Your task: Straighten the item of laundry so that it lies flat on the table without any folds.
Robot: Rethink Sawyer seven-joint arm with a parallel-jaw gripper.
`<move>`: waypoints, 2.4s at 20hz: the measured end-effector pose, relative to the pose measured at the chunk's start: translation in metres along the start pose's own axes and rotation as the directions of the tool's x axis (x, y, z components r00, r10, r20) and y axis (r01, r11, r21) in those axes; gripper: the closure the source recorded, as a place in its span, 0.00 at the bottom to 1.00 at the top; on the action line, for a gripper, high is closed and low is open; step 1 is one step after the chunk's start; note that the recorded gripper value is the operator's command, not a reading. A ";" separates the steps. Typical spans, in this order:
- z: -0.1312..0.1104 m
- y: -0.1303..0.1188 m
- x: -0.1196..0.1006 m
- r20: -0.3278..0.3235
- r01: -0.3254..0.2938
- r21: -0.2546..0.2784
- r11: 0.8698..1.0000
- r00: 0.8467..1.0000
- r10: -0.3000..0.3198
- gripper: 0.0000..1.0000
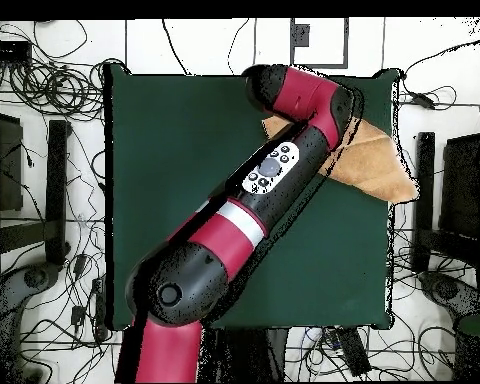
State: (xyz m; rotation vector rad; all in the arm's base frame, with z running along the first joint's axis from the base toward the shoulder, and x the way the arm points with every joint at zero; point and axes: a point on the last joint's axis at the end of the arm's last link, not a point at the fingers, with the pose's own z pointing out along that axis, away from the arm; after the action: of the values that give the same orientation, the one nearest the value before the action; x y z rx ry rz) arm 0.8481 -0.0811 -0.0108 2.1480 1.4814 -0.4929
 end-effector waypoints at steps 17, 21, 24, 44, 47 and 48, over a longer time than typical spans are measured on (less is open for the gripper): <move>0.023 -0.020 -0.026 -0.001 -0.079 0.026 0.997 0.997 0.079 0.00; 0.011 -0.012 -0.048 0.010 -0.103 0.018 0.995 0.995 0.103 0.00; 0.003 -0.006 -0.058 0.006 -0.118 0.013 0.993 0.993 0.118 0.00; 0.008 -0.001 -0.060 0.003 -0.126 -0.048 0.991 0.992 0.126 0.00; 0.010 0.000 -0.061 0.000 -0.129 -0.063 0.990 0.992 0.129 0.00; 0.013 0.001 -0.061 -0.004 -0.133 -0.080 0.988 0.991 0.133 0.00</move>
State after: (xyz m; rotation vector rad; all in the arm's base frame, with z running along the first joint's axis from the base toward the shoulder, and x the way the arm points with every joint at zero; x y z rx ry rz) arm 0.8274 -0.1354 0.0123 2.1649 1.3230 -0.3808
